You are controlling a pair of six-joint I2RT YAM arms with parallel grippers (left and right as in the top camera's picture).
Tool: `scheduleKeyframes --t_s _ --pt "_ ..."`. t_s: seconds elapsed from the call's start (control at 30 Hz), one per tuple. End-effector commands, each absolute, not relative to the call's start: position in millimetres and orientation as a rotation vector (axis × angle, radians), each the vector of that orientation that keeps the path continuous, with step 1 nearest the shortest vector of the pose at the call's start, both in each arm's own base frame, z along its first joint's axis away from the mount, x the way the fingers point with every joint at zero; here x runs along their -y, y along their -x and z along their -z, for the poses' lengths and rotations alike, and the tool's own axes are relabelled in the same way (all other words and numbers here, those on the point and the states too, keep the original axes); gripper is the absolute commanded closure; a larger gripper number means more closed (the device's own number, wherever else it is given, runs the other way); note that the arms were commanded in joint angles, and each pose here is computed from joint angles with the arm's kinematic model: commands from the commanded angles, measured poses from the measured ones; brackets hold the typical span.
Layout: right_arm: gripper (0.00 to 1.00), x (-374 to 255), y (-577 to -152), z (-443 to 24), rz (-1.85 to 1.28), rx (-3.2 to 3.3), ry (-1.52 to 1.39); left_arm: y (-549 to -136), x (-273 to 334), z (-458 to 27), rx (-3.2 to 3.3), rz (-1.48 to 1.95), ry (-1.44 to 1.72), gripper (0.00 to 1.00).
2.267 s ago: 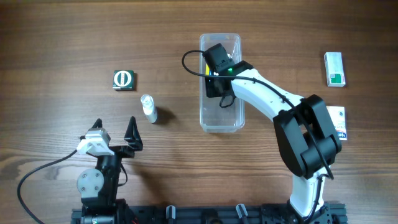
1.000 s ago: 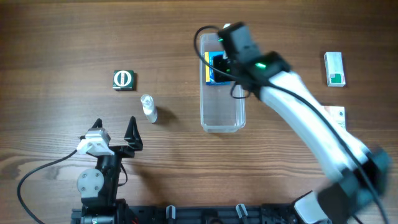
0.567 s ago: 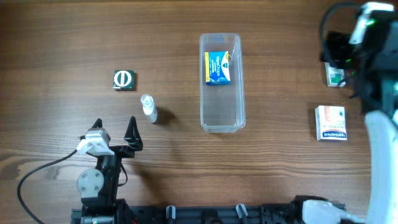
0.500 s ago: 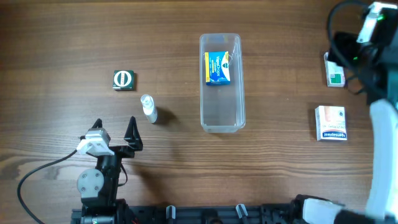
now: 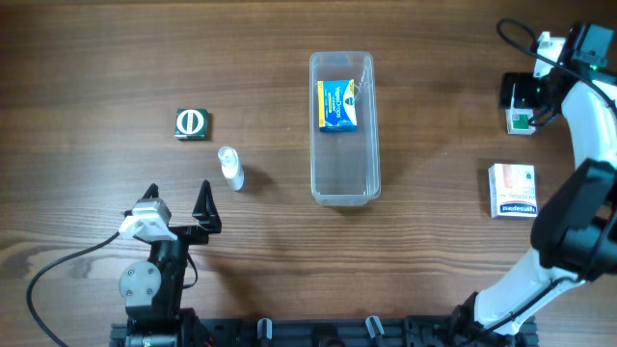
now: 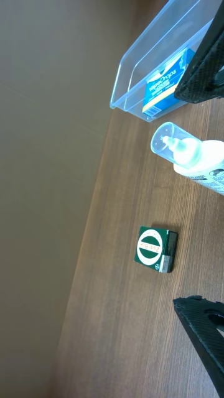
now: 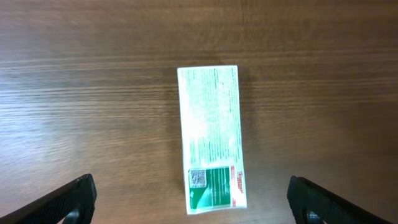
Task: Pack container
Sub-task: 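Lower and grasp the white-green medicine box with the right gripper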
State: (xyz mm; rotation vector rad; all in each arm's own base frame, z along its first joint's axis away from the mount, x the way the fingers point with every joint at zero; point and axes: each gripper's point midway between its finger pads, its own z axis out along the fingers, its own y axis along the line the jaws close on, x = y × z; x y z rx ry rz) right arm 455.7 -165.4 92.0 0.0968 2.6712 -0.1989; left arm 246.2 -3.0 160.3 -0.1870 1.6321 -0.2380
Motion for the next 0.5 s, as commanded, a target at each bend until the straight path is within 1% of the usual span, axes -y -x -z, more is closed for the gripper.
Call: scheduleKeyframes --t_s 0.0,0.23,0.47 --pt "0.00 178.4 -455.7 -63.6 0.210 -2.714 -0.079 -246.1 3.0 -158.2 -1.635 0.229 0.172 0.00" --pt "0.00 186.9 -456.4 -37.6 0.168 -2.734 -0.104 -246.1 3.0 -158.2 -1.635 0.229 0.172 0.00" --pt "0.00 177.9 -456.0 -12.7 0.088 -2.770 -0.060 -246.1 3.0 -158.2 -1.635 0.229 0.172 0.00"
